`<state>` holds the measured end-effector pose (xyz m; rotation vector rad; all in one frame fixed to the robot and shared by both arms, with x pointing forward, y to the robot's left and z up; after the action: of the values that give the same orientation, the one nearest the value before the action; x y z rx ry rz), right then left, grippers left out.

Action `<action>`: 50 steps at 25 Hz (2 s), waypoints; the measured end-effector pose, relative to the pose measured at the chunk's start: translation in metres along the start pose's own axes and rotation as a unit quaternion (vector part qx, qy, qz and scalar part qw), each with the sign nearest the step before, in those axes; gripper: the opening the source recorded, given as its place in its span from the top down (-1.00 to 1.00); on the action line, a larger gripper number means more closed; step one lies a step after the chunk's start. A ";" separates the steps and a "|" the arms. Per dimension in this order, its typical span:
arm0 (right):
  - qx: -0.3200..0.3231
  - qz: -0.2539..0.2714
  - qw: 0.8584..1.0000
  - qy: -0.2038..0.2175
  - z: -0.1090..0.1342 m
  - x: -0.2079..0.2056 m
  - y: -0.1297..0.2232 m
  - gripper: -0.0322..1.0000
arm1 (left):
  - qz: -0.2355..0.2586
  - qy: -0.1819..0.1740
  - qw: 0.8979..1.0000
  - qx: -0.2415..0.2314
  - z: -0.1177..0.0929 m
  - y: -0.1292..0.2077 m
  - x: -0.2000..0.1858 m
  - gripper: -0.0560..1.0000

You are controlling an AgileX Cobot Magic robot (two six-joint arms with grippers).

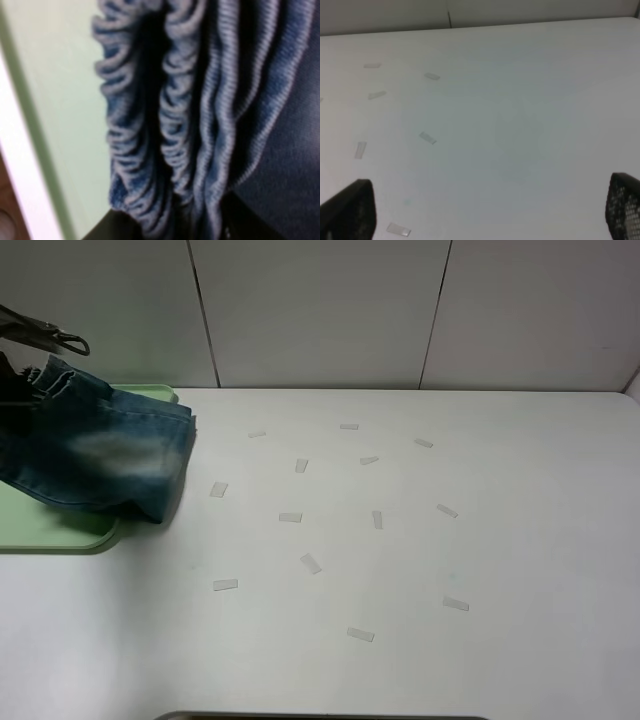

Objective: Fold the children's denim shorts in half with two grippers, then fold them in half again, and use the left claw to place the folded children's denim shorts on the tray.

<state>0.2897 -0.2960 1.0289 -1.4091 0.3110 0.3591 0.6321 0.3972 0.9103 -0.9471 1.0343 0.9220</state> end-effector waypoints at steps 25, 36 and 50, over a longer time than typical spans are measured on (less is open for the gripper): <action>0.000 0.000 1.000 0.000 0.000 0.000 0.000 -0.41 | -0.059 -0.055 0.997 0.009 0.054 0.006 0.017 -0.45; 0.000 0.000 1.000 0.000 0.000 0.000 0.000 -0.41 | -0.061 -0.053 0.997 -0.013 0.054 0.007 0.016 -0.98; 0.000 0.000 1.000 0.000 0.000 0.000 0.000 -0.41 | -0.096 -0.084 0.988 -0.085 0.052 0.033 -0.118 -0.99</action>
<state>0.2897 -0.2960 1.0289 -1.4099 0.3108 0.3593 0.5867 0.4368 1.0293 -1.0706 0.7162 0.9213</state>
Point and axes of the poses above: a point on each arm's last joint axis where the gripper is mounted, x pointing out along that axis toward the gripper, z along the wrist's bending axis when the last joint is at zero, y = z × x, the point moved 6 cm from there along x, pointing out along that axis toward the gripper, and after that the axes turned 6 degrees about x, right-handed, at the moved point
